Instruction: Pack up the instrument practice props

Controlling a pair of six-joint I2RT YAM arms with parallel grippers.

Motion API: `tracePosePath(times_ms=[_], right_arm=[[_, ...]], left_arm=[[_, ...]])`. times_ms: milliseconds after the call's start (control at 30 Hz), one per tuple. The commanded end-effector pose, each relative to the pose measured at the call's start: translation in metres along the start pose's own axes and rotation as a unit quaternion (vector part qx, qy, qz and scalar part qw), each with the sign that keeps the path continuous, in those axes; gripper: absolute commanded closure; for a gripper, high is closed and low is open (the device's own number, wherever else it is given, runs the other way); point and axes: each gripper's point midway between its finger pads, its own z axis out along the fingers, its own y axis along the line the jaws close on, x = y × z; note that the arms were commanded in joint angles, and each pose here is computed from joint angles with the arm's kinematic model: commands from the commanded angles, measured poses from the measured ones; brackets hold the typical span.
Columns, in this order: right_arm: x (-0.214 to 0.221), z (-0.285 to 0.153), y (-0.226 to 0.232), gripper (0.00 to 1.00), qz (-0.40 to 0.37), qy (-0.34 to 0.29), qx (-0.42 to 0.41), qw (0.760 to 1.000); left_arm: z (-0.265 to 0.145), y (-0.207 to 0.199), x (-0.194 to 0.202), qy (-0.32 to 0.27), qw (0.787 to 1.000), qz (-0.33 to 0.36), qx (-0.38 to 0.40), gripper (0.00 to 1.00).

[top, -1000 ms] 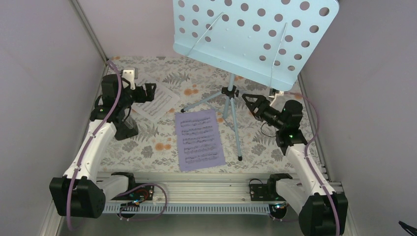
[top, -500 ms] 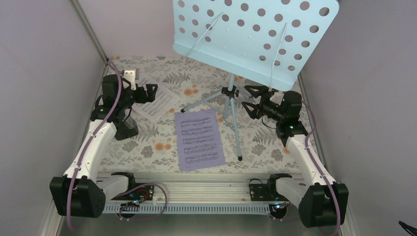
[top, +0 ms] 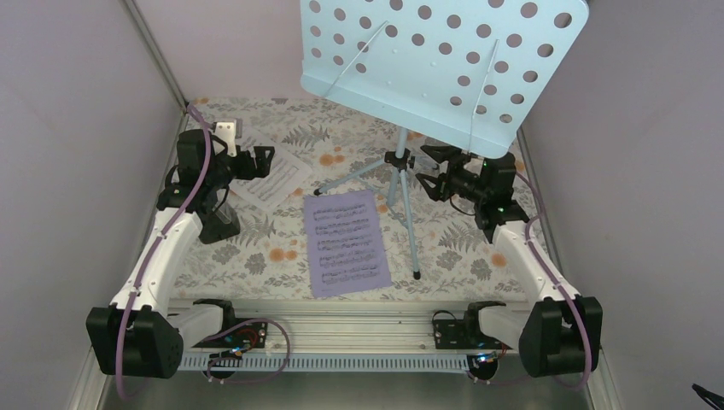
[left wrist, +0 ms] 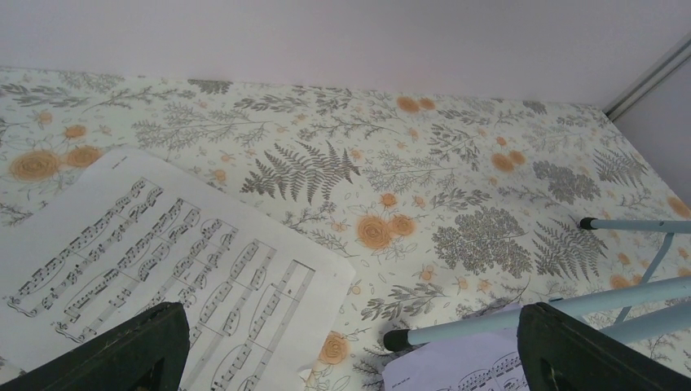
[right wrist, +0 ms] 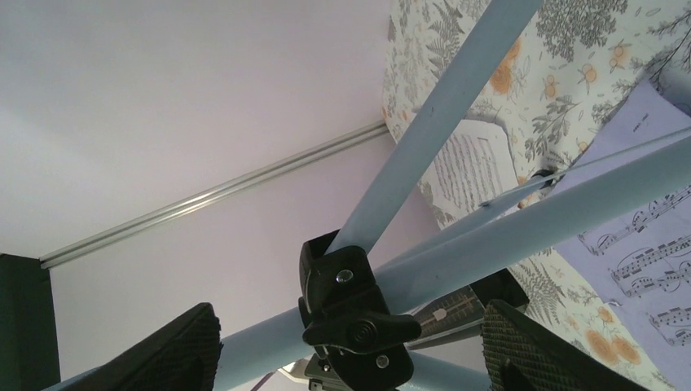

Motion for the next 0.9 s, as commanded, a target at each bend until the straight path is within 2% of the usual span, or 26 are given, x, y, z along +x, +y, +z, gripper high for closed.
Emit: tracePosePath(times_ms=[0,67,333,533,733,867], right_arm=[[0.005,0.009,0.009,0.25,0.002,0.006,-0.001,1.0],[0.006,0.012,0.008,0.26,0.002,0.009,0.001,1.0],[0.005,0.017,0.011,0.44,-0.002,0.005,-0.003,1.0],[0.005,0.02,0.012,0.48,-0.004,0.005,-0.001,1.0],[0.007,0.024,0.014,0.59,-0.009,0.008,-0.003,1.0],[0.009,0.026,0.014,0.61,-0.01,0.011,-0.002,1.0]], left_arm=[[0.001,-0.002,-0.005,-0.012,1.0,0.002,0.009,0.0],[0.001,-0.002,-0.005,-0.012,1.0,0.002,0.009,0.0],[0.001,-0.003,-0.005,-0.012,1.0,0.001,0.011,0.0],[0.0,-0.003,-0.005,-0.012,1.0,0.001,0.011,0.0],[0.002,-0.003,-0.004,-0.01,1.0,0.0,0.013,0.0],[0.002,-0.003,-0.004,-0.01,1.0,0.0,0.013,0.0]])
